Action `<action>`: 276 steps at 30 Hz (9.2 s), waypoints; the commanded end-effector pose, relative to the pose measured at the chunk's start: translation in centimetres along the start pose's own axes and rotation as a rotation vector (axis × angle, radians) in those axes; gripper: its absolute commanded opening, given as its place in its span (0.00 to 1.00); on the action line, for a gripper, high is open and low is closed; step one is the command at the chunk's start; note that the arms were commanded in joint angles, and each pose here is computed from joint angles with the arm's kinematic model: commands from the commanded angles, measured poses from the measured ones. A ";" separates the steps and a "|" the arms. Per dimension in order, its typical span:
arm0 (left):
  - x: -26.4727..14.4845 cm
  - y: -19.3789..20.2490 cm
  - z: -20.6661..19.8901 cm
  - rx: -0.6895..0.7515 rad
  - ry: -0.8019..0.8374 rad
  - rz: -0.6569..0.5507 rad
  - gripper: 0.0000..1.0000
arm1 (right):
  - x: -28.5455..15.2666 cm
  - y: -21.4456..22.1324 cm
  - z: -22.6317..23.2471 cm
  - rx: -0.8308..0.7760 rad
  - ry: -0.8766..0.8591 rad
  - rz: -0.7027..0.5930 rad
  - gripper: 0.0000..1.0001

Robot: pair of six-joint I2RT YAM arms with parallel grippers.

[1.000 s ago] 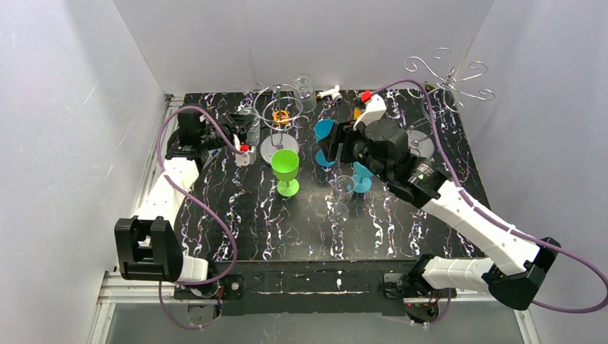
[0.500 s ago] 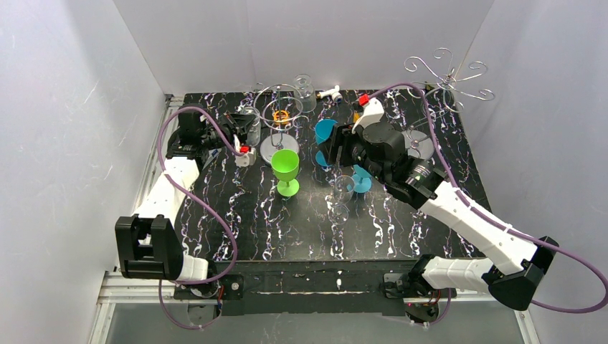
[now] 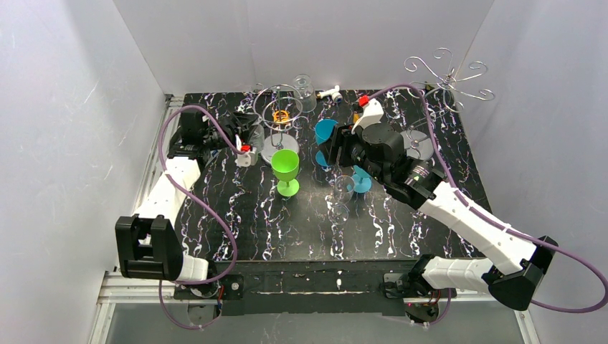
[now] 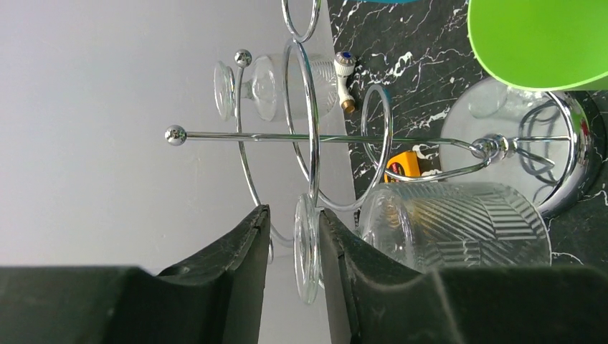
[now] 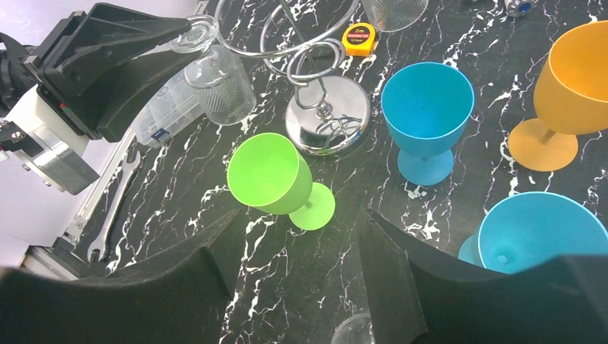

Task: Place the wine glass upside down on the wine glass rack
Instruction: Turn the wine glass upside down at the wine rack, then adjust the wine rack at the center of the board.

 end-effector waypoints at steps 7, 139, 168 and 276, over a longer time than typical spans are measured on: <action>0.3 -0.3 0.7 0.009 0.014 -0.034 0.33 | -0.4 -1.0 0.3 0.033 -0.019 -0.051 0.65; -9.1 0.9 8.2 -1.425 -0.292 0.780 0.98 | 18.1 -7.9 7.5 -0.243 -0.200 0.062 0.66; -8.0 0.5 7.9 -1.453 -0.301 0.691 0.98 | 23.0 -5.2 7.7 -0.247 -0.178 0.013 0.46; -7.9 0.8 7.5 -1.386 -0.321 0.677 0.98 | 15.5 -16.4 9.4 -0.432 -0.210 -0.609 0.01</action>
Point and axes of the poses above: each gripper's point midway between its finger pads, its own x axis out along the fingers, its own z axis along the line the jaws close on, y = z × x, the point moved 4 cm from there along -x, back along the fingers, and after that the axes turned 7 degrees about x, right-handed, at the moved point
